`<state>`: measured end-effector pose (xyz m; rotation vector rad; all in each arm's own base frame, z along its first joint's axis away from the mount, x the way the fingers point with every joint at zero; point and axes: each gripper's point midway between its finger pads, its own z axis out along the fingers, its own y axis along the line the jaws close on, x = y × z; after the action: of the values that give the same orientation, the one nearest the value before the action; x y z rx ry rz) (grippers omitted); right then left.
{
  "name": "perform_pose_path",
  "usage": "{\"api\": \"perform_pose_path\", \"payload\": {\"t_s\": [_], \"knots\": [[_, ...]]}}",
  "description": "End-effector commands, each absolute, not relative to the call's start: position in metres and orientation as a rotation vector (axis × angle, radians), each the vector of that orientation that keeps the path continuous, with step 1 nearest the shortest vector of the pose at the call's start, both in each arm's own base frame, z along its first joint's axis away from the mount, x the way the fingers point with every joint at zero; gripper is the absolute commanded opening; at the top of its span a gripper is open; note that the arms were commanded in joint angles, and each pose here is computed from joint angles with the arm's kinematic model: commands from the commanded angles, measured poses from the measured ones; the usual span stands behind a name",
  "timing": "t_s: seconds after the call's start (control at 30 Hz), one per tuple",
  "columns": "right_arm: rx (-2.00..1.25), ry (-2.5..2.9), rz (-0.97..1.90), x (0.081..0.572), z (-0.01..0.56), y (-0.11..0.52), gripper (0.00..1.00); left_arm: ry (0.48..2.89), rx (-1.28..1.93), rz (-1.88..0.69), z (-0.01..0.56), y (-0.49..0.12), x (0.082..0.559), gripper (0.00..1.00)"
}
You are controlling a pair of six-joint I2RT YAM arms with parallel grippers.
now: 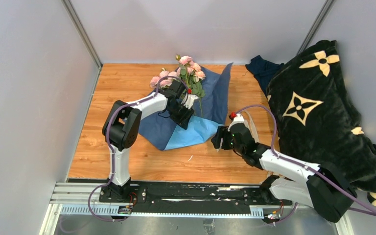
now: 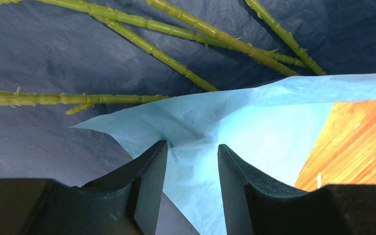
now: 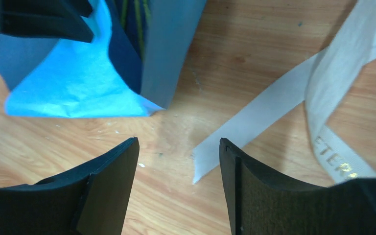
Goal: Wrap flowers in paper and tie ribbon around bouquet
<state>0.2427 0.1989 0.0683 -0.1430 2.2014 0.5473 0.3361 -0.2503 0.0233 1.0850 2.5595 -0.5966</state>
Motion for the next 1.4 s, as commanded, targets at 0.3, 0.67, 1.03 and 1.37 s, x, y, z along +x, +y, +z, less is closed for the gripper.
{"api": "perform_pose_path", "payload": {"t_s": [0.3,0.67,1.03,1.37], "knots": [[0.088,2.096,0.674,0.281,0.082,0.227,0.87,2.58,1.118,-0.521,0.004,-0.241,0.339,0.5],[0.297,2.147,0.463,0.301,0.049,0.192,0.47,2.574,1.136,-0.471,0.003,-0.235,0.341,0.5],[0.14,2.236,0.329,0.302,0.034,0.188,0.0,2.562,1.154,-0.408,0.002,-0.23,0.349,0.5],[-0.545,2.194,-0.33,0.298,0.059,0.179,0.0,2.59,1.163,-0.341,-0.009,-0.224,0.36,0.5]]}}
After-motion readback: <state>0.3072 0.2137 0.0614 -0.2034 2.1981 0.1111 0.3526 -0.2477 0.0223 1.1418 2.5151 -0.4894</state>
